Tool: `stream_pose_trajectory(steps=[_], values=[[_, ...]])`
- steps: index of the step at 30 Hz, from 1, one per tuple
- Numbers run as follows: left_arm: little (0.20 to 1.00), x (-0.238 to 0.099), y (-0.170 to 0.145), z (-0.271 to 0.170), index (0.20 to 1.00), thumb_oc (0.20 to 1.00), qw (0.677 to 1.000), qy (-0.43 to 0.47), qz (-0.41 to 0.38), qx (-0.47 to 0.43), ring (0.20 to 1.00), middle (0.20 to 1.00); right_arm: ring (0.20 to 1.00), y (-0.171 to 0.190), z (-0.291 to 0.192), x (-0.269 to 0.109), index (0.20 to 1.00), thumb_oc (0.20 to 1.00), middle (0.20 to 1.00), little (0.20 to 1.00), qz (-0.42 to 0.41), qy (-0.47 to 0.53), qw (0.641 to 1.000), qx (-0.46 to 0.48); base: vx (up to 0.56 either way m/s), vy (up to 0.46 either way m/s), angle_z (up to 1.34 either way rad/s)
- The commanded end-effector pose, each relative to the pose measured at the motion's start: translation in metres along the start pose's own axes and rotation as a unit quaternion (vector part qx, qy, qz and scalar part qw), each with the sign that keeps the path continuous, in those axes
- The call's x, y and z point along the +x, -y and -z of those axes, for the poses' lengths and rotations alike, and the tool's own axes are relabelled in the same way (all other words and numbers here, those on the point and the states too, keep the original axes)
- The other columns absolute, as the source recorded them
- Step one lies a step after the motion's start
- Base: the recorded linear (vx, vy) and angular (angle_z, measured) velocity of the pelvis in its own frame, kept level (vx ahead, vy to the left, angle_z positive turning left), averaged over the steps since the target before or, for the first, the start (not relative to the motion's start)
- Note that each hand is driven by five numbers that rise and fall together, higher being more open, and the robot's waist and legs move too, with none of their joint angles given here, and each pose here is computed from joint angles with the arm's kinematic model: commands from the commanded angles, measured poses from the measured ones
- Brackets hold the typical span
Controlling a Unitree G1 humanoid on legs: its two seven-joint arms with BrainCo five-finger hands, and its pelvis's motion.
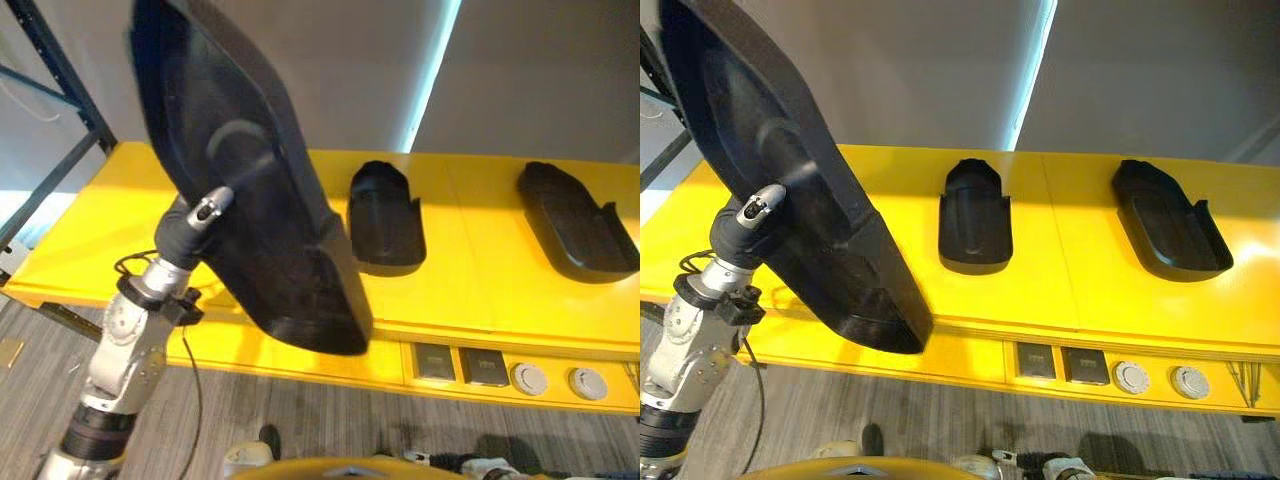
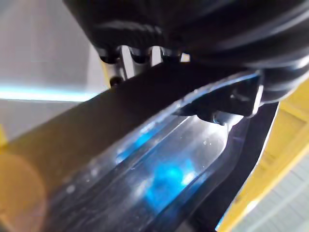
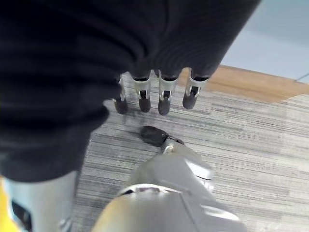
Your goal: Move parts from the plastic box to the shelf.
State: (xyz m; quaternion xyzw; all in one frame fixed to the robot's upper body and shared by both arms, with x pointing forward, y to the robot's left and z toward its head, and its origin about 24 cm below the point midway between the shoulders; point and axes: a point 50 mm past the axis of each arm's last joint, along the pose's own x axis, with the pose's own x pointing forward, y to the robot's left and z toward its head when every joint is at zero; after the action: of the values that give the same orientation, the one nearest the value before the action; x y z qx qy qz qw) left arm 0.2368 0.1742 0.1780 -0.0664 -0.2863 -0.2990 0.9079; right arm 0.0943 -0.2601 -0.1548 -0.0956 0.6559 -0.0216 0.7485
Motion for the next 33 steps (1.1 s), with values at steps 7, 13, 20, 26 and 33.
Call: stream_pose_trajectory(steps=[7, 13, 20, 26, 33], values=[[0.2, 0.009, -0.008, -0.002, 0.2, 0.2, 0.999, -0.038, 0.01, 0.008, 0.2, 0.2, 1.0, 0.006, 0.006, 0.0, 1.0, 1.0, 1.0, 1.0, 0.086, -0.016, 0.991, 0.098, -0.03, 0.383, -0.03], [0.2, 0.003, -0.02, 0.006, 0.2, 0.2, 0.995, -0.067, -0.016, 0.071, 0.2, 0.2, 1.0, 0.0, 0.023, 0.001, 1.0, 1.0, 1.0, 1.0, 0.069, -0.023, 0.994, 0.083, 0.0, 0.228, -0.17], [0.2, 0.014, -0.026, 0.006, 0.2, 0.2, 0.99, -0.065, -0.058, 0.108, 0.2, 0.2, 1.0, 0.005, 0.062, -0.001, 1.0, 1.0, 1.0, 1.0, 0.047, -0.087, 0.992, 0.083, 0.1, 0.05, 0.21], [0.2, 0.007, -0.036, 0.008, 0.2, 0.2, 0.99, -0.078, -0.061, 0.104, 0.2, 0.2, 1.0, 0.024, 0.052, -0.003, 1.0, 1.0, 1.0, 1.0, 0.068, -0.046, 0.991, 0.105, 0.07, 0.054, 0.06], [0.2, -0.01, -0.052, 0.021, 0.2, 0.2, 0.977, -0.14, -0.107, 0.124, 0.2, 0.2, 1.0, 0.036, 0.024, -0.005, 1.0, 1.0, 1.0, 1.0, 0.062, -0.015, 0.996, 0.056, 0.23, 0.422, -0.12]])
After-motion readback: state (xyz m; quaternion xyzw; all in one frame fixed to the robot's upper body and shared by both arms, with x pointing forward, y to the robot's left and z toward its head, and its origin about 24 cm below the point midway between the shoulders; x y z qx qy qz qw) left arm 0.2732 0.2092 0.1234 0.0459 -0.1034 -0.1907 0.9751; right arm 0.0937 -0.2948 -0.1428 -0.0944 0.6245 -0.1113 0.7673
